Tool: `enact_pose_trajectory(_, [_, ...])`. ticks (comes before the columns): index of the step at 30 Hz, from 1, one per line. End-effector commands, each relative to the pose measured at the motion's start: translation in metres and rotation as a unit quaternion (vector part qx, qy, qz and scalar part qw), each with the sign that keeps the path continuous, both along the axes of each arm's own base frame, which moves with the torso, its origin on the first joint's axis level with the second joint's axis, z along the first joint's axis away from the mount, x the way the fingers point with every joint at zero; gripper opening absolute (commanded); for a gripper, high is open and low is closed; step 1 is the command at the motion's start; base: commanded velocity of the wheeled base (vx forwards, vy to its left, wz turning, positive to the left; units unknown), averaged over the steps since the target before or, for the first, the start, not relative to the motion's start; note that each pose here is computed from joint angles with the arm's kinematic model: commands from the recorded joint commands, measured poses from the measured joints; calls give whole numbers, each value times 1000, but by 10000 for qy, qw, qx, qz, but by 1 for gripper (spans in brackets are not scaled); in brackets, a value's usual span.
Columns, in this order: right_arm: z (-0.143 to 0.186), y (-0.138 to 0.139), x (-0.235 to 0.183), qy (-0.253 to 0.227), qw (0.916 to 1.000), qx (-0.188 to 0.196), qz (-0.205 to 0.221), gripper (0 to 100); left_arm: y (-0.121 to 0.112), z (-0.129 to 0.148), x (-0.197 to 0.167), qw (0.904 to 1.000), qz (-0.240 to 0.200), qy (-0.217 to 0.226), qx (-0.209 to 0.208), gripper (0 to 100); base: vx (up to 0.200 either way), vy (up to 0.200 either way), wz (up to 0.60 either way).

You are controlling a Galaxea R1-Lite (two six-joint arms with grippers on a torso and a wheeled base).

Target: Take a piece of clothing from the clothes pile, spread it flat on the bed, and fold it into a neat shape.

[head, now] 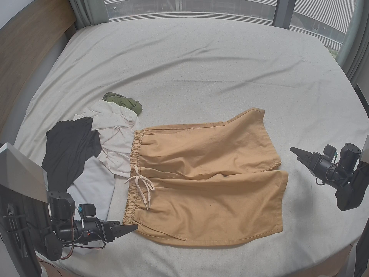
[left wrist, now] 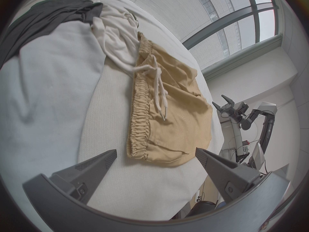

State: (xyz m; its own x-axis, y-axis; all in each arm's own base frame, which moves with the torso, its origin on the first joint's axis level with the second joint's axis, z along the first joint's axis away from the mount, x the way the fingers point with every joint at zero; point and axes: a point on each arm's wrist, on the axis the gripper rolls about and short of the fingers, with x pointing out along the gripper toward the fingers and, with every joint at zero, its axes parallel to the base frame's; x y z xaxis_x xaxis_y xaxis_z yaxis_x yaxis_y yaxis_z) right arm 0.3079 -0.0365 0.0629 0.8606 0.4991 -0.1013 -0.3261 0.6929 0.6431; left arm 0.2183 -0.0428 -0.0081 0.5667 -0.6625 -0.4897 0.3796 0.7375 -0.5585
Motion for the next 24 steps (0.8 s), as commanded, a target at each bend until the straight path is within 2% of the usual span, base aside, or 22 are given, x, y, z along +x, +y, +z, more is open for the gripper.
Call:
enact_pose_trajectory(1, [1,0,0,-12,10000,-1,1,100,-1,-10,2,9998,-6,184,17,100,0,0,0])
enact_pose_trajectory(9, [0,0,0,-4,10000,0,9,100,-6,-21,15,9999,-58,141,41,100,0,0,0])
enact_pose_trajectory(17, [0,2,-1,11,10000,3,32,100,-7,-20,22,10000,-25,-10,42,100,0,0,0])
enact_pose_trajectory(18, [-1,3,-1,30,10000,0,48,100,-7,-20,24,10000,16,-54,58,0,0,0,0])
enact_pose_trajectory(24, [-3,4,-4,87,9999,-9,66,100,-7,-20,25,10000,12,-59,63,0,0,0,0])
